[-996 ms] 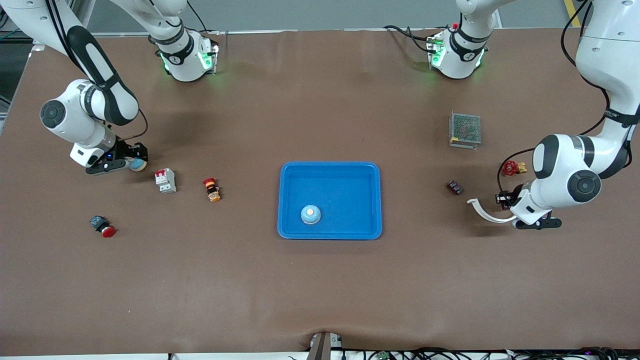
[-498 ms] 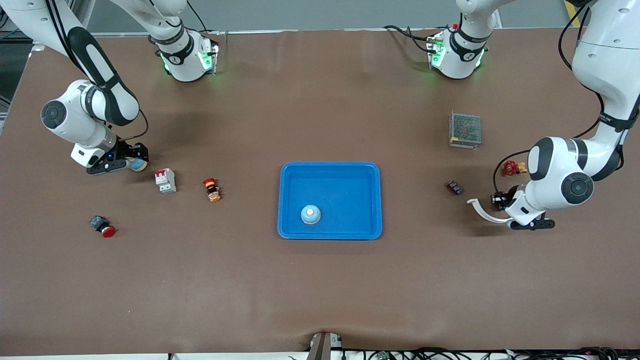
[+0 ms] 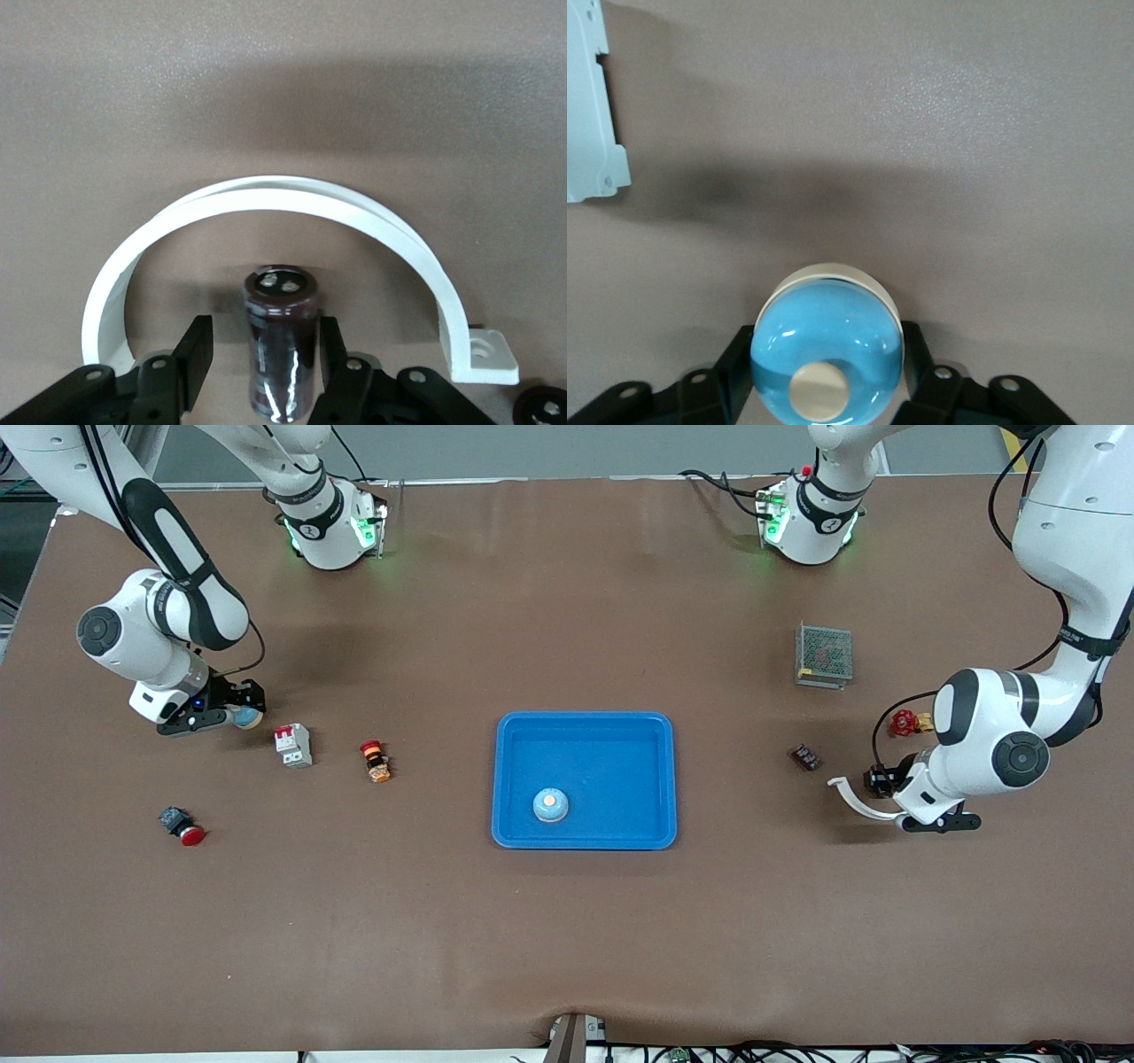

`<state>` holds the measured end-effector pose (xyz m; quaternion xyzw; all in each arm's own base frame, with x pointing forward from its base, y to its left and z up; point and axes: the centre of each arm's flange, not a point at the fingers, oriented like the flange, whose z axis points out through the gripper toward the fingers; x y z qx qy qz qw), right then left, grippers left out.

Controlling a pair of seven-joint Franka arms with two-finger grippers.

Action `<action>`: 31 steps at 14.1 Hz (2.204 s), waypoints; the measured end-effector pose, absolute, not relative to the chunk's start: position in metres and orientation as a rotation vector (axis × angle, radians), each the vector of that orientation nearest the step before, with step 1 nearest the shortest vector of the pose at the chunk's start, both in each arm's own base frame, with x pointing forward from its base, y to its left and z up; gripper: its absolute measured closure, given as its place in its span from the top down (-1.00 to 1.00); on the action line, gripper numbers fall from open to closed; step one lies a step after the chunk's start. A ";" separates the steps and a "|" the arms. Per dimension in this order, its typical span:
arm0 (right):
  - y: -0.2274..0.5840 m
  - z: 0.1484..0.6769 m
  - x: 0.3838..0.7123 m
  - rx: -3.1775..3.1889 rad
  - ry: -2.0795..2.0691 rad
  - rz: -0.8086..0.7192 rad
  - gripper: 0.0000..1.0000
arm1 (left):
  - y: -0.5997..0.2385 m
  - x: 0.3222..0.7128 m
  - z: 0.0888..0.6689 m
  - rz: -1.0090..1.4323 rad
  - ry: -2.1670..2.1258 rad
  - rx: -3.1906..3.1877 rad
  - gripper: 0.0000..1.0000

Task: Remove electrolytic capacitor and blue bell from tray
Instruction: 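Lower the capacitor inside the arc clip while the right gripper sets the bell down, then raise the left arm to rest while the right gripper returns to the tray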

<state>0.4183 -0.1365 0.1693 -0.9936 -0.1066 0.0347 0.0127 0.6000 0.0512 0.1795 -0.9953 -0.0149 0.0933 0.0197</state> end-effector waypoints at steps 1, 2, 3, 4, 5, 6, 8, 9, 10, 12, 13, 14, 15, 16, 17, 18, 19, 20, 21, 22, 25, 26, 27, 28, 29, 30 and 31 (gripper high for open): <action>-0.137 0.169 0.418 -3.097 -0.331 0.108 0.67 | 0.051 0.600 0.179 0.290 -0.046 -3.088 0.21; -0.137 0.169 0.419 -3.097 -0.330 0.107 0.85 | 0.051 0.600 0.180 0.289 -0.047 -3.088 0.40; -0.137 0.170 0.419 -3.097 -0.330 0.105 0.99 | 0.051 0.600 0.180 0.290 -0.048 -3.087 0.57; -0.137 0.171 0.420 -3.098 -0.330 0.100 1.00 | 0.052 0.600 0.182 0.294 -0.049 -3.084 0.74; -0.137 0.172 0.422 -3.100 -0.331 0.094 1.00 | 0.052 0.600 0.187 0.300 -0.048 -3.079 0.74; -0.137 0.174 0.426 -3.102 -0.333 0.084 1.00 | 0.050 0.600 0.194 0.306 -0.044 -3.073 0.76; -0.138 0.181 0.436 -3.101 -0.340 0.082 1.00 | 0.042 0.600 0.214 0.323 -0.027 -3.057 0.76; -0.139 0.186 0.444 -3.093 -0.331 0.093 1.00 | 0.037 0.601 0.226 0.322 -0.016 -3.050 0.76; -0.138 0.193 0.454 -3.077 -0.298 0.097 1.00 | 0.032 0.601 0.238 0.314 -0.006 -3.044 0.87; -0.132 0.213 0.479 -3.014 -0.217 0.111 1.00 | 0.024 0.603 0.261 0.291 0.002 -3.036 1.00; -0.128 0.225 0.491 -2.974 -0.180 0.124 1.00 | 0.019 0.605 0.271 0.289 -0.006 -3.034 1.00; -0.126 0.238 0.503 -2.940 -0.149 0.131 1.00 | 0.015 0.606 0.281 0.299 -0.016 -3.032 1.00; -0.125 0.250 0.513 -2.917 -0.115 0.136 1.00 | 0.010 0.608 0.291 0.316 -0.030 -3.027 1.00; -0.125 0.261 0.522 -2.910 -0.071 0.139 1.00 | 0.004 0.610 0.300 0.328 -0.040 -3.023 1.00; -0.121 0.268 0.529 -2.910 -0.024 0.139 1.00 | -0.002 0.613 0.310 0.334 -0.050 -3.020 1.00; -0.114 0.273 0.534 -2.913 0.022 0.139 1.00 | -0.007 0.617 0.321 0.330 -0.056 -3.018 1.00; -0.102 0.275 0.539 -2.916 0.068 0.142 1.00 | -0.010 0.621 0.334 0.318 -0.057 -3.016 1.00; -0.087 0.277 0.543 -2.919 0.111 0.149 1.00 | -0.011 0.624 0.348 0.295 -0.057 -3.015 1.00; -0.070 0.279 0.547 -2.922 0.152 0.155 1.00 | -0.013 0.626 0.363 0.267 -0.058 -3.012 1.00; -0.053 0.282 0.552 -2.925 0.197 0.158 1.00 | -0.014 0.627 0.379 0.237 -0.060 -3.007 1.00; 0.003 0.298 0.568 -2.926 0.343 0.141 1.00 | -0.012 0.626 0.431 0.199 -0.085 -2.981 1.00; 0.022 0.304 0.572 -2.922 0.398 0.134 1.00 | -0.010 0.626 0.448 0.199 -0.096 -2.973 1.00; 0.042 0.310 0.575 -2.914 0.469 0.129 1.00 | -0.008 0.626 0.466 0.200 -0.103 -2.968 1.00; 0.058 0.314 0.577 -2.901 0.561 0.123 1.00 | -0.009 0.627 0.484 0.197 -0.108 -2.967 1.00; 0.072 0.318 0.579 -2.885 0.647 0.116 1.00 | -0.011 0.626 0.500 0.194 -0.111 -2.967 1.00; 0.086 0.320 0.579 -2.878 0.695 0.112 1.00 | -0.014 0.626 0.515 0.189 -0.112 -2.967 1.00; 0.099 0.323 0.579 -2.876 0.736 0.105 1.00 | -0.016 0.624 0.529 0.187 -0.114 -2.972 1.00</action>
